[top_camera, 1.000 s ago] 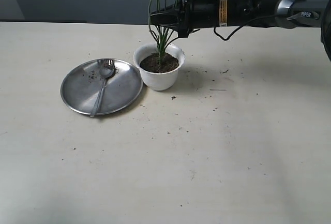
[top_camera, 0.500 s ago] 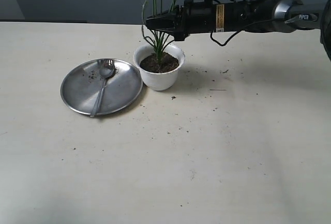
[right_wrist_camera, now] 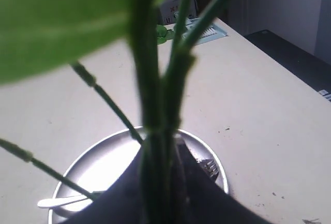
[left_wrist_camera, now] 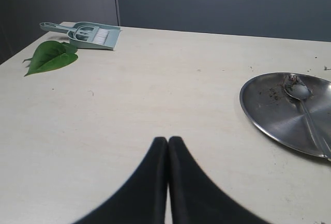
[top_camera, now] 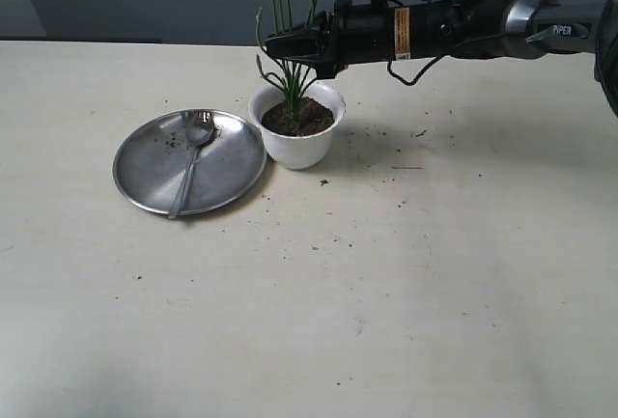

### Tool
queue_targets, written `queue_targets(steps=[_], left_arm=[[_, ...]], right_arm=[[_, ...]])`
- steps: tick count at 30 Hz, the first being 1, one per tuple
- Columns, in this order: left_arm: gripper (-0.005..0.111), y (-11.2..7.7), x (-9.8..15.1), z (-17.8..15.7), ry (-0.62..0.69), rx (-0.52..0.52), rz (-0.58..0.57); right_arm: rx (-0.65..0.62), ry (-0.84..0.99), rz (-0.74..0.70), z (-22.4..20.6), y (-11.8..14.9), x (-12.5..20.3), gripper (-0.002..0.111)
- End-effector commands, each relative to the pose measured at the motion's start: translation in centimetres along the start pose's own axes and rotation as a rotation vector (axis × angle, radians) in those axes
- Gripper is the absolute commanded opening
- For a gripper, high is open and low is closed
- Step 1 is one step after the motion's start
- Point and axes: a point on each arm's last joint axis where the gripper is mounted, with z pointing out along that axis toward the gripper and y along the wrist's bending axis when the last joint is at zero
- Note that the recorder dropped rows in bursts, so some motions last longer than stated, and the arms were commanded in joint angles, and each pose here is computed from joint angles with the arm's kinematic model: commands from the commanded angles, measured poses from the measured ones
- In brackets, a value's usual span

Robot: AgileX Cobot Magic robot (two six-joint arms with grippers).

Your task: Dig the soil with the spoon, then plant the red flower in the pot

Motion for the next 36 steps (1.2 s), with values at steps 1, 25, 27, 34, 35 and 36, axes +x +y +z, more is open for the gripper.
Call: queue_targets(steps=[1,25,27,34,35,36], left_arm=[[0.0,-0.1,0.1,0.0,-0.005,0.011,-0.009],[0.0,-0.1,0.1,0.0,-0.005,0.011,-0.009],[0.0,-0.1,0.1,0.0,-0.005,0.011,-0.009],[0.0,-0.1,0.1,0.0,-0.005,0.011,-0.009],[0.0,-0.1,0.1,0.0,-0.005,0.011,-0.009],[0.0,-0.1,0.1,0.0,-0.005,0.011,-0.009]], right_arm=[[0.005,0.139,0.012,0.1,-0.1,2.9,-0.001],[0.038,0.162,0.087,0.4,-0.5,5.8,-0.001],[0.038,0.162,0.087,0.4,-0.5,5.8,-0.001],[0.039,0.189,0.084,0.5,-0.6,6.5,-0.001],[0.038,0.191,0.087,0.5,-0.6,6.6,-0.001],[0.038,0.192,0.09,0.6,-0.6,6.8,-0.001]])
